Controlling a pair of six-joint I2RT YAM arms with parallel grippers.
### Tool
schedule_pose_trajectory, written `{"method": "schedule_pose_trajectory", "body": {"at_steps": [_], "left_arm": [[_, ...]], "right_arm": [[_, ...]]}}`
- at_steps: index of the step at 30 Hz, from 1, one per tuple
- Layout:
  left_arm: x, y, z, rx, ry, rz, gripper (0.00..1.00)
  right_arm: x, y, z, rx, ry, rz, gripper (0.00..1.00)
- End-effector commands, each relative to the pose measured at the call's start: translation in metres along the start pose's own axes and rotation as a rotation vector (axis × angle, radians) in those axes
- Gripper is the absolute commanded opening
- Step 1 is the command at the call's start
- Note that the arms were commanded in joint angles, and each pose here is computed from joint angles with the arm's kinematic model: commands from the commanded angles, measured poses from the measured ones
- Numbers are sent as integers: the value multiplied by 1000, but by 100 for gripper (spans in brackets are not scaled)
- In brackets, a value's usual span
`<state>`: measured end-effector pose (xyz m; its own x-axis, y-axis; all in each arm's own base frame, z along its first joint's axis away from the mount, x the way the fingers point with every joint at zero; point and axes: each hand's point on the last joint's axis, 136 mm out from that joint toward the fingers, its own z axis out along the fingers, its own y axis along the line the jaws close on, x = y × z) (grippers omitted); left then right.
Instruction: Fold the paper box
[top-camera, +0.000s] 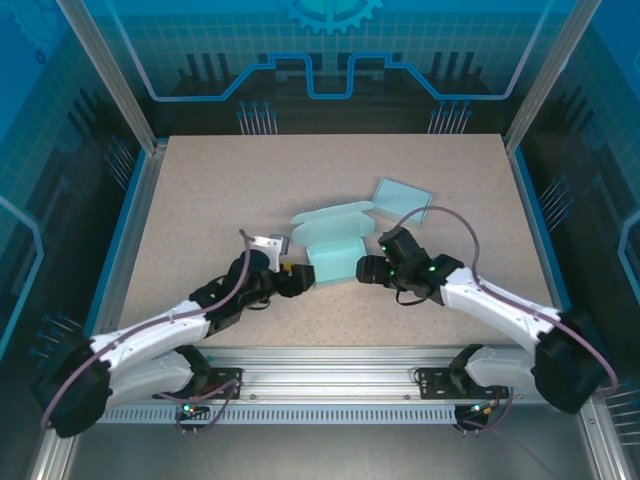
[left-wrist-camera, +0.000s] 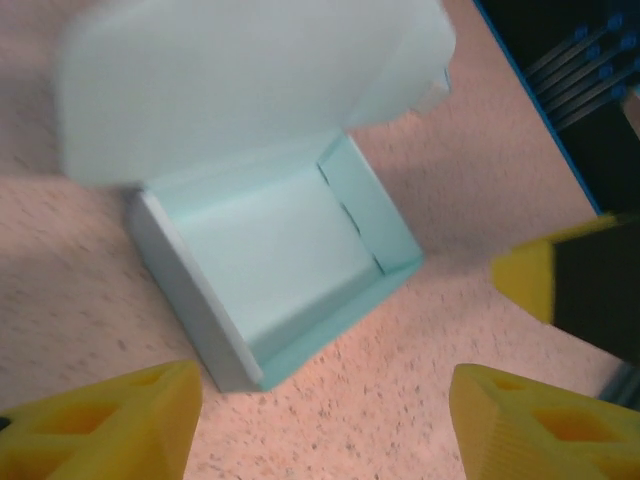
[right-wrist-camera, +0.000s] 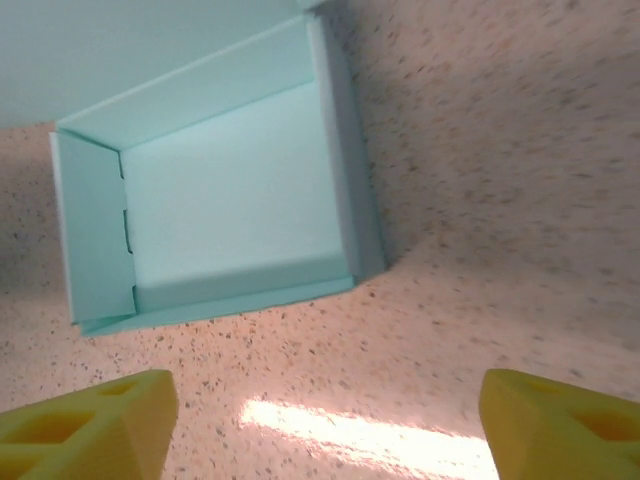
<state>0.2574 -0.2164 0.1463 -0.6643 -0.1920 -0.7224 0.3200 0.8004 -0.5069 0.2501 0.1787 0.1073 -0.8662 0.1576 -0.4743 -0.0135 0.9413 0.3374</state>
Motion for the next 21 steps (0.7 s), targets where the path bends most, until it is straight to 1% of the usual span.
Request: {"method": "schedule_pose_trajectory", "body": {"at_steps": [1, 5, 7, 9, 12, 14, 17, 21], "left_arm": [[-18, 37, -19, -196, -32, 123, 73], [-36, 52, -27, -225, -93, 200, 74], [-43, 56, -27, -233, -109, 239, 72], [-48, 56, -23, -217, -116, 272, 70], [-54, 52, -13, -161, -114, 305, 70], [-60, 53, -7, -143, -103, 300, 70], [-67, 55, 4, -125, -88, 302, 70], [-71, 56, 20, -88, -53, 305, 70]], "right_arm": [[-7, -27, -37, 113, -57, -64, 100], [-21, -44, -70, 145, -192, -91, 100], [-26, -46, -84, 120, -246, -89, 100], [-32, -44, -95, 48, -287, -63, 100], [-38, -42, -103, -63, -328, 15, 100], [-41, -46, -103, -105, -341, 73, 100], [-40, -67, -101, -38, -353, 174, 100], [-42, -65, -102, -39, -341, 140, 100]]}}
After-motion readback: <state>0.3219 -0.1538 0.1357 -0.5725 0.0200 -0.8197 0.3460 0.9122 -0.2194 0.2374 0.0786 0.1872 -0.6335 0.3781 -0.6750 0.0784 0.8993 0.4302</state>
